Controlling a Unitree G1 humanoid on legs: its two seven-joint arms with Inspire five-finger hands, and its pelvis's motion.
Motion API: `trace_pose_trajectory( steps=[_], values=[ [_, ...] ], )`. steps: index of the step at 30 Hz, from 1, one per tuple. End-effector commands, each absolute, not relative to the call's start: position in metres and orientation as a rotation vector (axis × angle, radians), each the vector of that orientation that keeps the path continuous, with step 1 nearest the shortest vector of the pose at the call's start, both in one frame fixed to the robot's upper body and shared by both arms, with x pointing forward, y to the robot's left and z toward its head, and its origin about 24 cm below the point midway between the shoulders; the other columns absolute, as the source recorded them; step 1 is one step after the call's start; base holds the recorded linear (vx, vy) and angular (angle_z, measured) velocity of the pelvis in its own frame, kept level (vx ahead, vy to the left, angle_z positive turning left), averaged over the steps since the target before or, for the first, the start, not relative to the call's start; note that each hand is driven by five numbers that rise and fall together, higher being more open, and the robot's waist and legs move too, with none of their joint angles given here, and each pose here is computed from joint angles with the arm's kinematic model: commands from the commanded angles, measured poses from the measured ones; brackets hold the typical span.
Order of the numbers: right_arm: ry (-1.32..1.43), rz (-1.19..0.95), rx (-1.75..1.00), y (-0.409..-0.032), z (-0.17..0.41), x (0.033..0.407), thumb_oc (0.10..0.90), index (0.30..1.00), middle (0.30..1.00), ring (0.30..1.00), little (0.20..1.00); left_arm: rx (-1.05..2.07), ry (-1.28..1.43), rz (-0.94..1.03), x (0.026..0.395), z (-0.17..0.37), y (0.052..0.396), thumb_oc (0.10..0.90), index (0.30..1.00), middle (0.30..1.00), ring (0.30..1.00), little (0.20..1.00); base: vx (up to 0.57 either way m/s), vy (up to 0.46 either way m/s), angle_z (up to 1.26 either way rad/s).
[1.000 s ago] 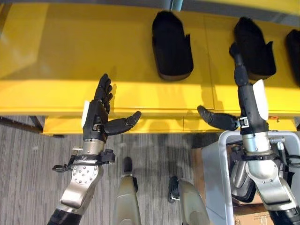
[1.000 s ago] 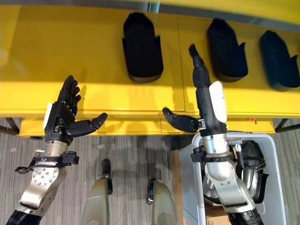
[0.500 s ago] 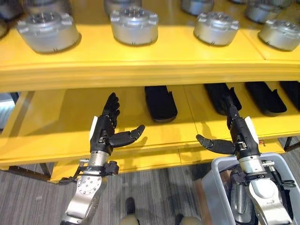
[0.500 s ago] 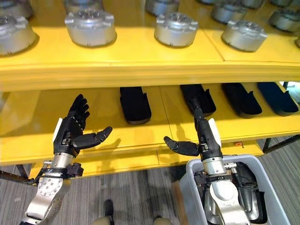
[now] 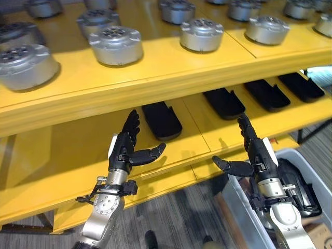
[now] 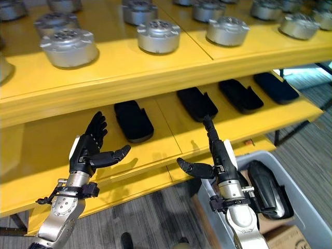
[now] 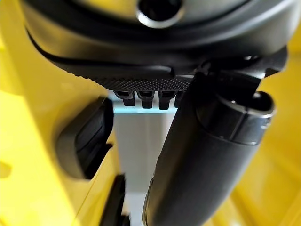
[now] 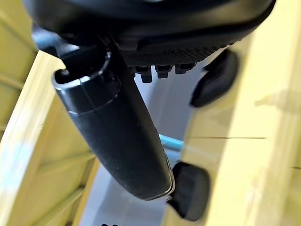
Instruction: Move parts from the plastic box to the shelf.
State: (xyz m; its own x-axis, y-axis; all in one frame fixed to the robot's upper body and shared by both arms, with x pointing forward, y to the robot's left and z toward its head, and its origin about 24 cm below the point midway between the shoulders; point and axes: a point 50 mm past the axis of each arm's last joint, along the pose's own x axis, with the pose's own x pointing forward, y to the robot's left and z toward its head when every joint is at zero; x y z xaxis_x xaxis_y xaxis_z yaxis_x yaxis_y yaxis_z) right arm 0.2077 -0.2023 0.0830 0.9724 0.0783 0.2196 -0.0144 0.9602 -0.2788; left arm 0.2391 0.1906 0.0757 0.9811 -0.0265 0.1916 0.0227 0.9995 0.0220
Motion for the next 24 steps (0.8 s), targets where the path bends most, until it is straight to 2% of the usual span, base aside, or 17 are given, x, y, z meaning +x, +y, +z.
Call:
trace_pose_trajectory(
  steps=[1,6,9,18,24],
  values=[
    [-0.513,0.088,-0.317,-0.19,0.131,0.218,0.9,1.0,1.0,1.0,1.0,0.051,-0.545,-0.048,0.248,0.14,0.189,0.9,1.0,1.0,1.0,1.0,-0.06,0.142,-0.86],
    [-0.519,0.15,-0.352,-0.183,0.132,0.221,0.9,1.0,1.0,1.0,1.0,0.06,-0.512,-0.014,0.243,0.134,0.197,0.9,1.0,1.0,1.0,1.0,0.01,0.122,-1.18],
    [-0.505,0.176,-0.336,-0.181,0.129,0.221,0.9,1.0,1.0,1.0,1.0,0.089,-0.462,0.021,0.234,0.125,0.208,0.9,1.0,1.0,1.0,1.0,0.04,-0.156,-0.94],
    [-0.462,0.183,-0.34,-0.194,0.126,0.207,0.9,1.0,1.0,1.0,1.0,0.074,-0.355,0.035,0.211,0.103,0.221,0.9,1.0,1.0,1.0,1.0,0.09,-0.193,-0.29],
    [-0.468,0.166,-0.364,-0.199,0.128,0.205,0.9,1.0,1.0,1.0,1.0,0.065,-0.342,0.021,0.212,0.1,0.219,0.9,1.0,1.0,1.0,1.0,0.07,-0.119,-0.2]
  ],
)
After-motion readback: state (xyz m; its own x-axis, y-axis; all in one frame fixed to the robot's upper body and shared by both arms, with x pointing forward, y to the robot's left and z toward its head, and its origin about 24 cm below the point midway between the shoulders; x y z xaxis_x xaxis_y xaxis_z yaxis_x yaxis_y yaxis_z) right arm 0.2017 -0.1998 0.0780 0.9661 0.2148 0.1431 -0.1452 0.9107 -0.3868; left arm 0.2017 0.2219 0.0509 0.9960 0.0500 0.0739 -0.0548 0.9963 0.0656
